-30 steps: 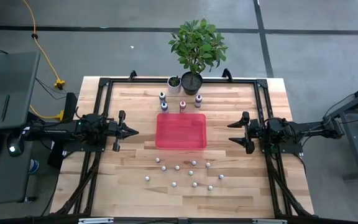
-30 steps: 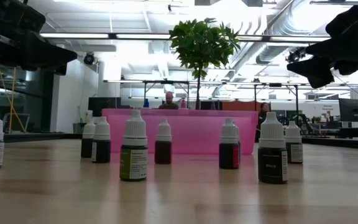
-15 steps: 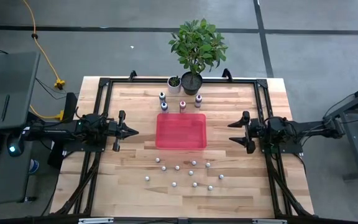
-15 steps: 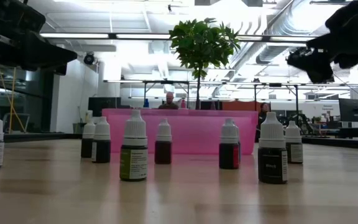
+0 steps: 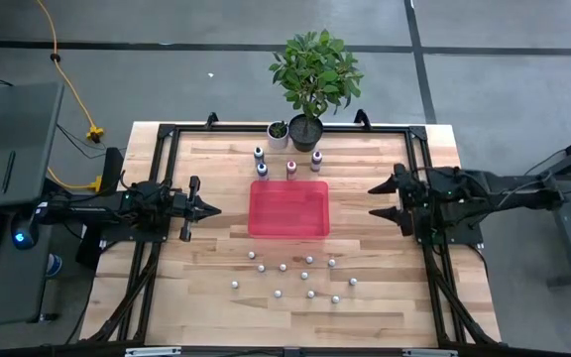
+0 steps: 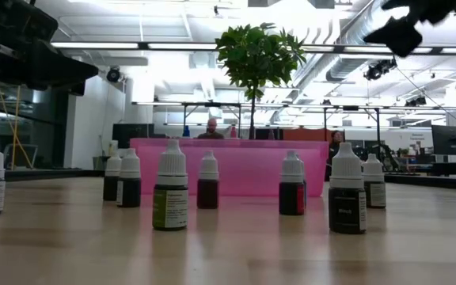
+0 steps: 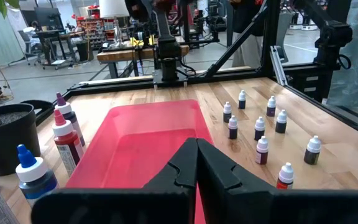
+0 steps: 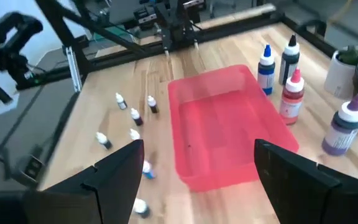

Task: Pick & Place food coloring
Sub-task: Put the small black food coloring bottle into the pink container

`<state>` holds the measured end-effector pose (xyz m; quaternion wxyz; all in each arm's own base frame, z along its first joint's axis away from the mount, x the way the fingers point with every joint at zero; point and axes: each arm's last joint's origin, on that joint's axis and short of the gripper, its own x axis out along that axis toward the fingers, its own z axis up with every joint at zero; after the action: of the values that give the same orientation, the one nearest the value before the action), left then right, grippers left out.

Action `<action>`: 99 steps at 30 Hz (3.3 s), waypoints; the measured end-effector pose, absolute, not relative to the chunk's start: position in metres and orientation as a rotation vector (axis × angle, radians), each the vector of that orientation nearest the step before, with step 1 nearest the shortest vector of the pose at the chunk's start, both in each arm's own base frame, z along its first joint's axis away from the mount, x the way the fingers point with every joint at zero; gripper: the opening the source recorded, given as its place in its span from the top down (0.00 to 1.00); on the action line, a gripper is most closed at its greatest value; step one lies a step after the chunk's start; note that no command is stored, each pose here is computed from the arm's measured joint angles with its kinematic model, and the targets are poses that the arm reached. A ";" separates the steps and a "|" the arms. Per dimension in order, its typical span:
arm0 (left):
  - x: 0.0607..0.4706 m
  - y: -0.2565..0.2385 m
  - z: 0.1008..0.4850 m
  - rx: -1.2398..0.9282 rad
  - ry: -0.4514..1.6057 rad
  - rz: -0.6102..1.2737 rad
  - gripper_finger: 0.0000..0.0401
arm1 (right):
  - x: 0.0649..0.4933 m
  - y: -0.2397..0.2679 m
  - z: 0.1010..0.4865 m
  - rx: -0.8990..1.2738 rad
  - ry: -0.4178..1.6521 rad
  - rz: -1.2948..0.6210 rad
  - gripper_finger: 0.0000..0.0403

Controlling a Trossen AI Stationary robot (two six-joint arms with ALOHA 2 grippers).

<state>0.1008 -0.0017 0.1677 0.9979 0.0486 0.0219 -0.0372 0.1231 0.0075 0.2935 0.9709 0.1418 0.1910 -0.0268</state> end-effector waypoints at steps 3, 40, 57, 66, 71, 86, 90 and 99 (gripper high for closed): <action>0.101 -0.002 0.168 0.097 0.044 -0.074 1.00 | 0.134 0.008 0.317 0.319 0.452 -0.073 0.27; 0.101 -0.002 0.168 0.097 0.044 -0.075 1.00 | 0.221 0.128 0.337 0.274 1.328 0.089 0.27; 0.101 -0.002 0.168 0.097 0.044 -0.074 1.00 | 0.244 0.166 0.323 -0.107 0.997 -0.001 0.27; 0.101 -0.002 0.168 0.097 0.044 -0.074 1.00 | 0.265 0.163 0.314 -0.090 0.943 -0.096 0.27; 0.101 -0.002 0.168 0.097 0.044 -0.074 1.00 | 0.276 0.153 0.311 0.079 0.955 -0.149 0.27; 0.101 -0.002 0.168 0.097 0.044 -0.074 1.00 | 0.266 0.135 0.272 0.727 1.341 -0.368 0.27; 0.101 -0.002 0.168 0.097 0.043 -0.074 1.00 | 0.259 0.137 0.240 0.839 1.416 -0.417 0.27; 0.101 -0.002 0.168 0.097 0.044 -0.074 1.00 | 0.256 0.137 0.200 0.969 1.388 -0.430 0.27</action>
<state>0.1008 -0.0016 0.1677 0.9979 0.0484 0.0219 -0.0370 0.2556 0.1366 0.2002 0.6425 0.4251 0.6090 -0.1888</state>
